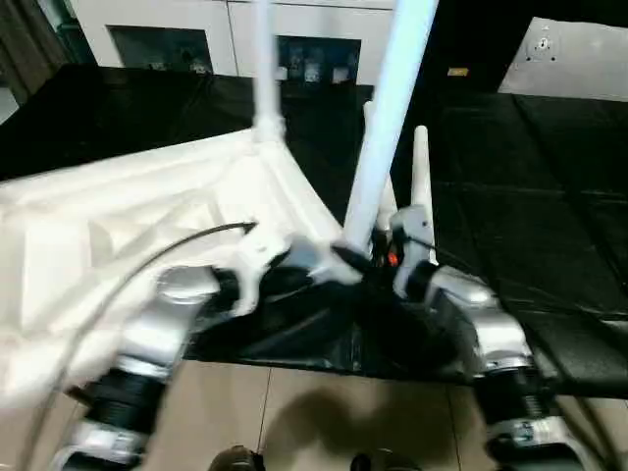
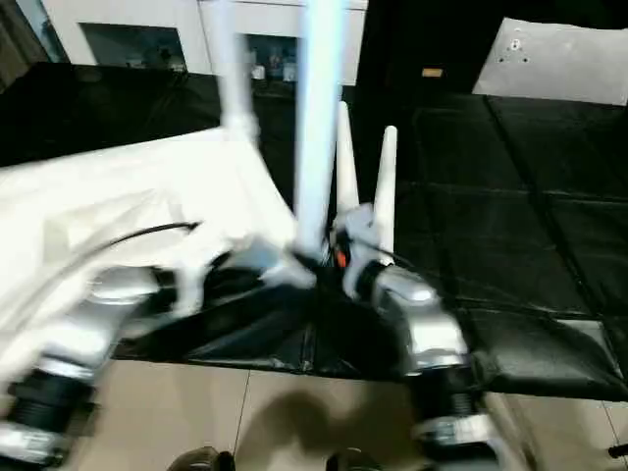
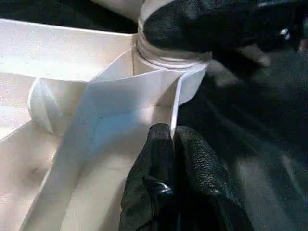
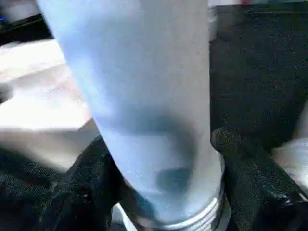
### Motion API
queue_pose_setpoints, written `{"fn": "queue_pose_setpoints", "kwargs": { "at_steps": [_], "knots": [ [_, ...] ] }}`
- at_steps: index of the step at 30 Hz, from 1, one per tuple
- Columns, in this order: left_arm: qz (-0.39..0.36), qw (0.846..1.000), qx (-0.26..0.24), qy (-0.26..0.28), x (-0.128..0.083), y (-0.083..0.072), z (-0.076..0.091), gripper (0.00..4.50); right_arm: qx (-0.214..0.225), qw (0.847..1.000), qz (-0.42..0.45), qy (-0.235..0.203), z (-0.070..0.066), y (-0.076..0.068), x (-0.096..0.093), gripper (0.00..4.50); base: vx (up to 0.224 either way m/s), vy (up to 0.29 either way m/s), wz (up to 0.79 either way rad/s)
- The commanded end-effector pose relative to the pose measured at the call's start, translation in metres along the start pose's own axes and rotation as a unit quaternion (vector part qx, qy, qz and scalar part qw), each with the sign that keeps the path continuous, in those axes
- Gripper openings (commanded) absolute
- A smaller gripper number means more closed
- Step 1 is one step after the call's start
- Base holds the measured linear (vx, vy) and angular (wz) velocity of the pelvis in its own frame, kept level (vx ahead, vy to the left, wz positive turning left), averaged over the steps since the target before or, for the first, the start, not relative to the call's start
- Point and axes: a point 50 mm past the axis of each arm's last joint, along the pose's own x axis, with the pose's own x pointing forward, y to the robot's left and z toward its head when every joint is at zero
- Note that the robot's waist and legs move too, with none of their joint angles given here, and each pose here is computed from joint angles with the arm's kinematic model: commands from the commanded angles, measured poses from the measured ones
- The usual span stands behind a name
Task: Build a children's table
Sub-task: Rotate leg to tighten
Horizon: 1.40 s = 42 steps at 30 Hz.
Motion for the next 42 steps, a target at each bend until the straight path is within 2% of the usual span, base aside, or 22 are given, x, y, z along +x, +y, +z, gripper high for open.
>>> {"fn": "queue_pose_setpoints", "kwargs": {
  "at_steps": [1, 5, 9, 11, 13, 16, 20, 22, 23, 24, 27, 28, 29, 31, 33, 35, 36, 37, 38, 39, 40, 42],
  "knots": [
    [0.079, 0.992, -0.002, -0.095, 0.022, -0.002, 0.049, 0.0, 0.05, 0.992, 0.116, 0.031, -0.017, 0.07, 0.028, 2.66, 0.0, 0.0, 0.0],
    [0.11, 0.988, 0.005, -0.104, 0.033, -0.008, 0.06, 0.0, 0.052, 0.998, 0.032, 0.034, -0.015, 0.066, 0.037, 2.66, 0.0, 0.0, 0.0],
    [0.075, 0.992, 0.051, -0.093, 0.03, -0.012, 0.053, 0.0, 0.055, 0.998, -0.017, 0.021, -0.015, 0.053, 0.033, 2.66, 0.0, 0.0, 0.0],
    [0.067, 0.992, 0.057, -0.092, 0.029, -0.011, 0.051, 0.0, 0.056, 0.998, -0.028, 0.019, -0.015, 0.051, 0.031, 3.31, 0.0, 0.0, 0.0],
    [0.066, 0.992, 0.06, -0.091, 0.028, -0.01, 0.05, 0.0, 0.059, 0.998, -0.032, 0.017, -0.015, 0.049, 0.03, 3.31, 0.0, 0.0, 0.0],
    [0.06, 0.992, 0.073, -0.087, 0.024, -0.007, 0.048, 0.0, 0.052, 0.998, -0.042, 0.013, -0.014, 0.046, 0.028, 3.71, 0.0, 0.0, 0.0],
    [0.046, 0.991, 0.107, -0.061, 0.003, 0.001, 0.039, 0.0, 0.035, 0.998, -0.049, 0.003, -0.011, 0.037, 0.023, 4.05, 0.0, 0.0, 0.0],
    [0.043, 0.991, 0.107, -0.061, 0.001, 0.002, 0.038, 0.0, 0.033, 0.998, -0.048, 0.001, -0.01, 0.036, 0.023, 4.18, 0.0, 0.0, 0.0],
    [0.027, 0.992, 0.109, -0.048, -0.015, 0.006, 0.034, 0.0, -0.001, 0.999, -0.041, -0.001, -0.008, 0.033, 0.021, 4.18, 0.0, 0.0, 0.0],
    [0.023, 0.993, 0.112, -0.043, -0.02, 0.008, 0.033, 0.2, -0.011, 0.999, -0.037, -0.003, -0.007, 0.033, 0.02, 4.32, 0.0, 0.0, 0.0],
    [0.021, 0.992, 0.117, -0.029, -0.04, 0.016, 0.031, 0.44, -0.007, 1.0, -0.023, -0.009, -0.004, 0.031, 0.019, 4.5, 0.0, 0.0, 0.0],
    [0.032, 0.993, 0.113, -0.022, -0.055, 0.025, 0.031, 0.44, -0.013, 1.0, -0.015, -0.017, 0.0, 0.029, 0.017, 4.5, 0.0, 0.0, 0.0],
    [0.056, 0.992, 0.111, -0.016, -0.07, 0.036, 0.032, 0.66, -0.023, 0.999, -0.013, -0.027, 0.005, 0.027, 0.015, 4.5, 0.0, 0.0, 0.0],
    [0.08, 0.99, 0.113, -0.01, -0.083, 0.045, 0.034, 0.78, -0.035, 0.999, -0.013, -0.039, 0.009, 0.026, 0.014, 4.5, 0.0, 0.0, 0.0],
    [0.137, 0.983, 0.124, 0.0, -0.099, 0.06, 0.036, 0.94, -0.044, 0.997, -0.02, -0.054, 0.014, 0.022, 0.011, 4.5, 0.0, 0.0, 0.0],
    [0.187, 0.974, 0.128, 0.016, -0.114, 0.073, 0.036, 1.03, -0.064, 0.995, -0.033, -0.07, 0.021, 0.018, 0.007, 4.5, 0.0, 0.0, 0.0],
    [0.225, 0.965, 0.133, 0.033, -0.125, 0.082, 0.034, 1.23, -0.072, 0.993, -0.04, -0.08, 0.024, 0.016, 0.005, 4.5, 0.0, 0.0, 0.0],
    [0.233, 0.963, 0.132, 0.037, -0.128, 0.084, 0.034, 1.32, -0.074, 0.993, -0.042, -0.082, 0.025, 0.016, 0.004, 4.5, 0.0, 0.0, 0.0],
    [0.288, 0.947, 0.128, 0.066, -0.148, 0.096, 0.03, 1.32, -0.09, 0.99, -0.053, -0.095, 0.031, 0.013, -0.001, 4.5, 0.0, 0.0, 0.0],
    [0.318, 0.937, 0.122, 0.083, -0.159, 0.102, 0.027, 1.32, -0.1, 0.988, -0.059, -0.101, 0.034, 0.012, -0.004, 4.5, 0.0, 0.0, 0.0],
    [0.318, 0.937, 0.122, 0.083, -0.159, 0.102, 0.027, 1.32, -0.1, 0.988, -0.059, -0.101, 0.034, 0.012, -0.004, 4.5, 0.0, 0.0, 0.0],
    [0.385, 0.902, 0.121, 0.153, -0.192, 0.112, 0.014, 1.32, -0.108, 0.984, -0.064, -0.129, 0.046, 0.013, -0.015, 4.5, 0.0, 0.0, 0.0]
  ]
}}
